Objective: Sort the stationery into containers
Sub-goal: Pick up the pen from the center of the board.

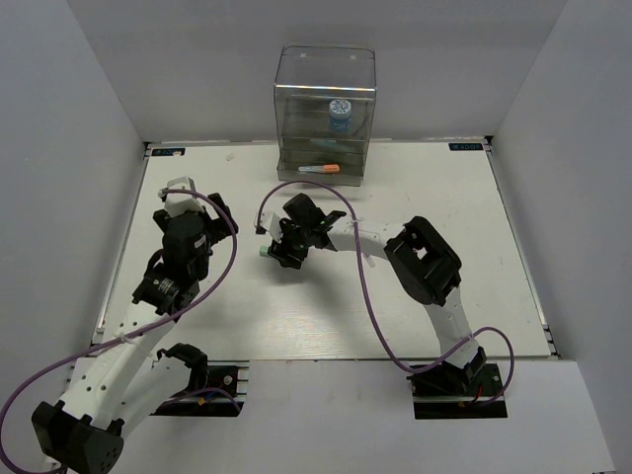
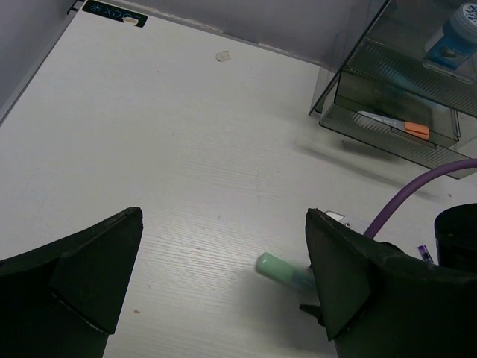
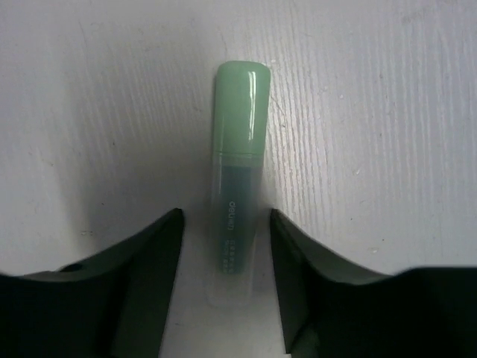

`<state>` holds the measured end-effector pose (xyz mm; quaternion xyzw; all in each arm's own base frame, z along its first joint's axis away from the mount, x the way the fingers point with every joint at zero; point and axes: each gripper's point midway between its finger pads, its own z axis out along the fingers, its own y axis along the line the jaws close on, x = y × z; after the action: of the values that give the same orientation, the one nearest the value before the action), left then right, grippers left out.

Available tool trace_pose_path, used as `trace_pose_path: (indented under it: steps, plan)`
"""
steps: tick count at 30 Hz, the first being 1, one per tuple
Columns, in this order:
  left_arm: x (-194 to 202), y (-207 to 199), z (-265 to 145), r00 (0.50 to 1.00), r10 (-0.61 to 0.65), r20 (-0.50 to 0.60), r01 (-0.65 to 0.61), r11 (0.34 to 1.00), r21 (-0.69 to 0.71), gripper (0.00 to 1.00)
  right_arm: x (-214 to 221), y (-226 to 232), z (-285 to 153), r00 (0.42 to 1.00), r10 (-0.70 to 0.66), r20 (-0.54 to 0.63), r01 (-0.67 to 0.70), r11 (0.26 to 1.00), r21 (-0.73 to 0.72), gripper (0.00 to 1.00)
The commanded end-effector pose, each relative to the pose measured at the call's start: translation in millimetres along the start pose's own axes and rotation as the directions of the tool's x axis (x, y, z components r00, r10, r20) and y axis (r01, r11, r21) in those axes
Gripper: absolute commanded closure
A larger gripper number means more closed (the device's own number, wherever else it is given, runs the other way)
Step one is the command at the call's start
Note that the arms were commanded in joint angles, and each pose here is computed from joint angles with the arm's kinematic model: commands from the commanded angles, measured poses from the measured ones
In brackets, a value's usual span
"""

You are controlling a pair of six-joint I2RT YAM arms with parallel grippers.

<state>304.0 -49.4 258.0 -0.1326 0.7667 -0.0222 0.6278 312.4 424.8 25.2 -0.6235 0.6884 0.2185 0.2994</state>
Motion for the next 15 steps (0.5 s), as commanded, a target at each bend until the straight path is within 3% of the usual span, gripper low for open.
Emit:
trace_pose_path:
  steps: [1,3,4,8,11,15]
  plan:
    - [-2.7,5.0,-1.7,1.000,0.008,0.017,-0.007,1.000,-0.016,0.00,8.8,5.4,-1.3,0.999,-0.018,-0.043,0.017,1.000,-0.024,0.45]
    - [-2.7,5.0,-1.7,1.000,0.008,0.017,-0.007,1.000,-0.016,0.00,9.8,11.3,-5.5,0.999,-0.027,-0.040,0.025,0.998,-0.056,0.60]
    - [-2.2,3.5,-1.7,1.000,0.008,0.014,-0.007,1.000,-0.007,0.00,11.7,15.0,-9.4,0.998,-0.024,-0.052,0.021,0.997,-0.070,0.75]
    - [-0.5,-1.1,-0.1,1.000,0.017,0.007,-0.017,1.000,0.014,0.00,10.1,8.4,-25.1,0.998,-0.029,-0.057,0.027,0.999,-0.036,1.00]
    - [5.6,-2.7,3.5,0.999,0.037,-0.013,-0.037,0.999,0.018,0.00,-2.6,-22.9,-49.6,0.994,-0.095,-0.061,0.102,0.987,0.121,1.00]
    - [9.5,-5.9,5.1,0.999,0.043,-0.028,-0.042,0.999,0.033,0.00,-40.8,-84.5,-101.2,0.980,-0.195,-0.052,0.199,0.899,0.391,1.00]
